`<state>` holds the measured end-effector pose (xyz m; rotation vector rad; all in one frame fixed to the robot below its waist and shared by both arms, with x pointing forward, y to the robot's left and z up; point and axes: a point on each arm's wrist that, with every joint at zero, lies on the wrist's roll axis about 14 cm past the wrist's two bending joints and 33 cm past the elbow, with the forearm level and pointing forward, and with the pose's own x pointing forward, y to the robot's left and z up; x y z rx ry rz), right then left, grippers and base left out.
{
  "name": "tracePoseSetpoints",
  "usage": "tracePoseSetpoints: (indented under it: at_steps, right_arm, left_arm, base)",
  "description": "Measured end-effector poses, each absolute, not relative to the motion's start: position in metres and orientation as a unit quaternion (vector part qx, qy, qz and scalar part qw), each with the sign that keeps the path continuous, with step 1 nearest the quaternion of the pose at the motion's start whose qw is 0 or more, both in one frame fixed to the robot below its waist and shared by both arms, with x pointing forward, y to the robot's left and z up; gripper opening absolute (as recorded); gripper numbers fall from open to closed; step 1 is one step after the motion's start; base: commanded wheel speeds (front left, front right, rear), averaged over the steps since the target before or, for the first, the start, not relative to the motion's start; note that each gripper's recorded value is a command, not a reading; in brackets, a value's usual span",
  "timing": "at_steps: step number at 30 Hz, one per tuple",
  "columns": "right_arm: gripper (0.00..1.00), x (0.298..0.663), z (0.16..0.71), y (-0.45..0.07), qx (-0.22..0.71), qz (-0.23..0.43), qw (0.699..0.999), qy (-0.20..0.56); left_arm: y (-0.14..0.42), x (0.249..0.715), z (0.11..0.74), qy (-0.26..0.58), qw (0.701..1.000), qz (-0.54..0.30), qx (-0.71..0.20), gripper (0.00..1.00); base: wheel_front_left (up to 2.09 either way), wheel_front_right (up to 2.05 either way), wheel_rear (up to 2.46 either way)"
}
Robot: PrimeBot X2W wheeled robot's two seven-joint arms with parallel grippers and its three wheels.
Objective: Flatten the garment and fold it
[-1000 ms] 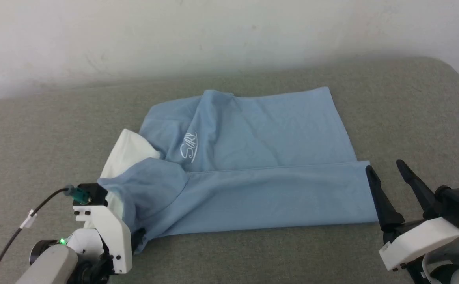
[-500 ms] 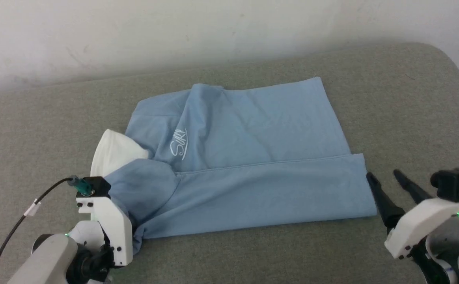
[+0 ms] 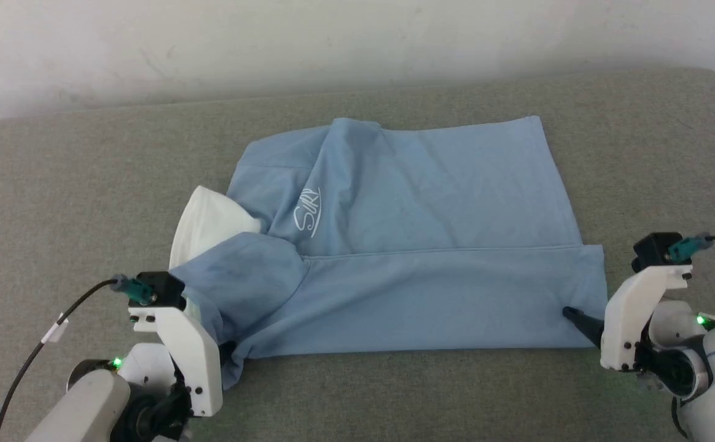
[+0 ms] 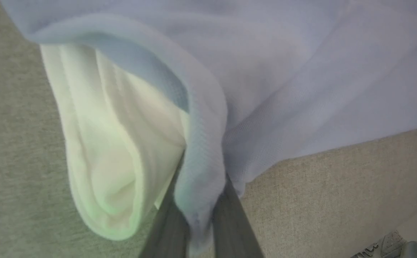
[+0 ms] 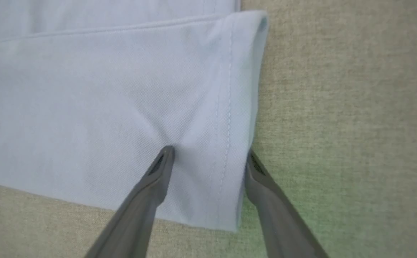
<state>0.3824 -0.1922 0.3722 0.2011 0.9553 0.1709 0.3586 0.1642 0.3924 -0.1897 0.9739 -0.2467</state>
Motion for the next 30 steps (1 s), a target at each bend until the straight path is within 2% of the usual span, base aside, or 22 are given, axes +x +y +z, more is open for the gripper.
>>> tracePoseSetpoints:
  at_steps: [1, 2, 7, 13, 16, 20, 27, 28, 29, 30]
  right_arm:
    - [0.26, 0.383, 0.370, -0.191, 0.100, 0.085, 0.873, 0.470]
    - [0.00, 0.383, 0.369, -0.189, 0.100, 0.089, 0.867, 0.481]
    - [0.00, 0.387, 0.373, -0.182, 0.102, 0.104, 0.865, 0.480]
    - [0.00, 0.397, 0.407, -0.183, 0.084, 0.115, 0.905, 0.402]
    - [0.00, 0.390, 0.425, -0.185, 0.075, 0.121, 0.918, 0.370]
    - [0.00, 0.362, 0.430, -0.185, 0.071, 0.125, 0.921, 0.362]
    - [0.00, 0.290, 0.392, -0.179, 0.106, 0.108, 0.895, 0.421]
    - [0.20, 0.282, 0.386, -0.177, 0.107, 0.107, 0.891, 0.428]
    - [0.66, 0.278, 0.384, -0.173, 0.116, 0.107, 0.890, 0.428]
    - [1.00, 0.276, 0.385, -0.169, 0.121, 0.108, 0.892, 0.422]
  left_arm:
    - [0.165, 0.358, 0.392, 0.466, 0.872, -0.117, -0.092, 0.00]
    - [0.166, 0.358, 0.392, 0.466, 0.872, -0.116, -0.092, 0.00]
    - [0.164, 0.354, 0.398, 0.456, 0.876, -0.123, -0.093, 0.00]
    - [0.177, 0.350, 0.423, 0.414, 0.900, -0.110, -0.077, 0.00]
    - [0.183, 0.337, 0.434, 0.403, 0.907, -0.100, -0.070, 0.00]
    - [0.191, 0.308, 0.438, 0.406, 0.908, -0.080, -0.069, 0.00]
    - [0.190, 0.251, 0.406, 0.455, 0.881, -0.049, -0.118, 0.00]
    - [0.186, 0.250, 0.404, 0.452, 0.880, -0.045, -0.141, 0.15]
    - [0.183, 0.251, 0.403, 0.446, 0.879, -0.043, -0.161, 0.75]
    - [0.182, 0.251, 0.401, 0.442, 0.879, -0.039, -0.172, 1.00]
  base:
    - [0.00, 0.00, 0.00]
    - [0.00, 0.00, 0.00]
    - [0.00, 0.00, 0.00]
    - [0.00, 0.00, 0.00]
    - [0.00, 0.00, 0.00]
    - [0.00, 0.00, 0.00]
    - [0.00, 0.00, 0.00]
    - [0.00, 0.00, 0.00]
    - [0.00, 0.00, 0.00]
    - [0.00, 0.00, 0.00]
